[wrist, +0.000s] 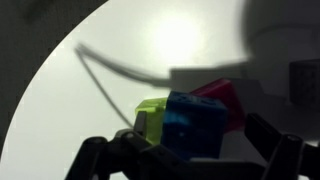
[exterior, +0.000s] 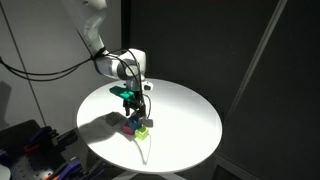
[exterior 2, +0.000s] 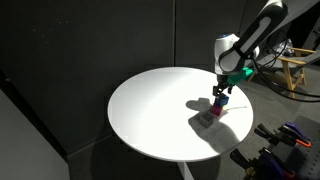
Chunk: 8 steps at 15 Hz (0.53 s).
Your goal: Light the blue dice and put it between the pink and yellow dice
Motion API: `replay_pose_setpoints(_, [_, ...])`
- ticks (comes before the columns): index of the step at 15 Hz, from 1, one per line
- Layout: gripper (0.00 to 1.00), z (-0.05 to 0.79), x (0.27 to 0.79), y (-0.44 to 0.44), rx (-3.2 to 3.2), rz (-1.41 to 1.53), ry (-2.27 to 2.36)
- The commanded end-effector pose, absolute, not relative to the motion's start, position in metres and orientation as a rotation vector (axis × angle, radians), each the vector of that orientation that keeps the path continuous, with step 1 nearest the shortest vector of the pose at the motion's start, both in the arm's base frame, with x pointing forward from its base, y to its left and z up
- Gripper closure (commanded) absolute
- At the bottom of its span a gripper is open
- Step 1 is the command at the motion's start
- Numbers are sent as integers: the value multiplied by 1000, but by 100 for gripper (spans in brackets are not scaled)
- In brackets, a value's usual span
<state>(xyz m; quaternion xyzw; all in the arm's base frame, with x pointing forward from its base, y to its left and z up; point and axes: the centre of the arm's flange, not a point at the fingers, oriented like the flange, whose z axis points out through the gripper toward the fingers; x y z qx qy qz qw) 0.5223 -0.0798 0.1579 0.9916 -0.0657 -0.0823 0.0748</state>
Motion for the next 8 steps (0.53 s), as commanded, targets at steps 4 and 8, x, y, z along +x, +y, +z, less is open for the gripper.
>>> replay_pose_setpoints(4, [0,176,515,-66,2995,-230,-142])
replay_pose_setpoints(8, [0,192,512,-56,3014,-188,-108])
